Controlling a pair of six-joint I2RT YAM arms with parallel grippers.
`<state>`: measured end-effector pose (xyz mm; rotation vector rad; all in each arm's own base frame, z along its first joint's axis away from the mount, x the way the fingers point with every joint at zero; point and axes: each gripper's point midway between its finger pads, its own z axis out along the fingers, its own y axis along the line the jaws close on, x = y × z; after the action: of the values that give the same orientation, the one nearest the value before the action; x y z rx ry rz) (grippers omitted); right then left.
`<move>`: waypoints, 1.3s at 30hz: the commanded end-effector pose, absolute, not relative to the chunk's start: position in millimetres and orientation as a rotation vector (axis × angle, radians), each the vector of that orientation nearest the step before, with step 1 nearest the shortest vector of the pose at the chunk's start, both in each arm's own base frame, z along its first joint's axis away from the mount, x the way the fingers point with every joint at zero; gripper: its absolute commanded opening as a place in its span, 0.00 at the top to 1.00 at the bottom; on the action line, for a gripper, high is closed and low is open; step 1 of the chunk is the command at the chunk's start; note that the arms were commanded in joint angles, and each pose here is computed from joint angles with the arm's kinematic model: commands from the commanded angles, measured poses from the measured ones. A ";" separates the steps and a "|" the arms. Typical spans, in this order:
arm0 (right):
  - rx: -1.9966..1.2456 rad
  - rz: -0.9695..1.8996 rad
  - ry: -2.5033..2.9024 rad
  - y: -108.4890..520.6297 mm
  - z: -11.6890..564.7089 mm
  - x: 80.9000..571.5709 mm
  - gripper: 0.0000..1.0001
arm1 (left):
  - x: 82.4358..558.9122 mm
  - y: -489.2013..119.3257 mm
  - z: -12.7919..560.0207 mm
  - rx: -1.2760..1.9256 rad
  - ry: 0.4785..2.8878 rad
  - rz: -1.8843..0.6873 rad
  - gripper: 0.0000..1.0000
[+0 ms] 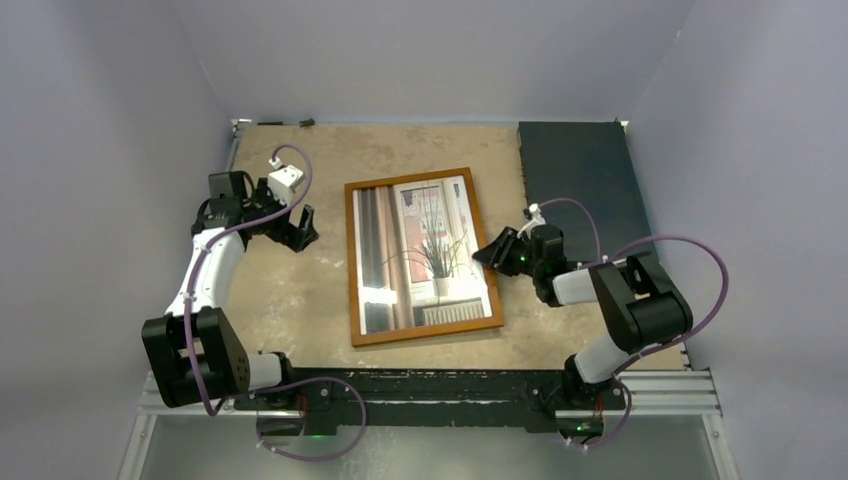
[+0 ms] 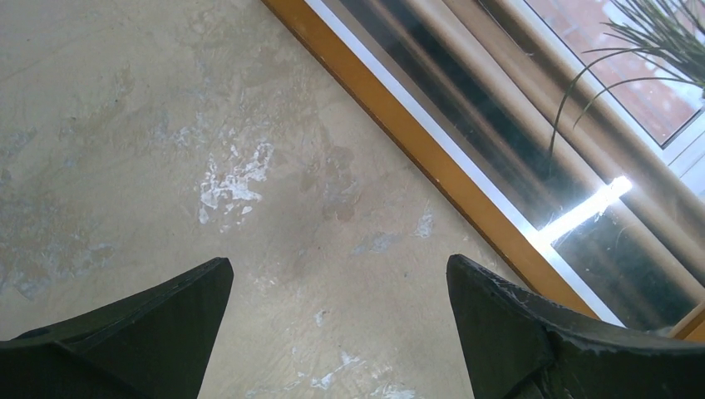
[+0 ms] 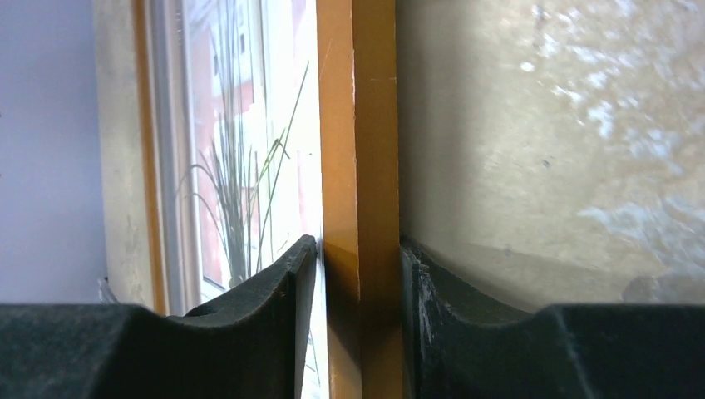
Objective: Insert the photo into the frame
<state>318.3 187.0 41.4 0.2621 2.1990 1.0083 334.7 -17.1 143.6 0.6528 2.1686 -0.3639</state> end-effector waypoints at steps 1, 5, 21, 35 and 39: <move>0.302 1.007 2.005 184.7 68.0 347.9 0.56 | 334.8 -18.0 146.1 0.625 2.155 -0.375 0.00; 0.273 0.985 2.008 185.1 68.3 353.5 0.48 | 333.0 -18.4 138.6 0.609 2.166 -0.381 0.00; 0.357 0.556 1.967 127.1 131.9 379.2 0.01 | 358.4 -7.4 125.6 0.374 2.167 -0.346 0.00; 0.580 -0.265 1.679 -14.2 156.4 386.1 0.01 | 390.3 5.8 77.4 0.031 2.064 -0.137 0.00; 0.560 -0.250 1.642 -22.1 145.3 384.9 0.01 | 381.8 4.9 63.9 0.032 1.973 -0.101 0.00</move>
<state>386.7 2.8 134.9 0.5340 1.7605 -0.1622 364.5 -3.0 43.7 0.0928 2.1873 -0.1786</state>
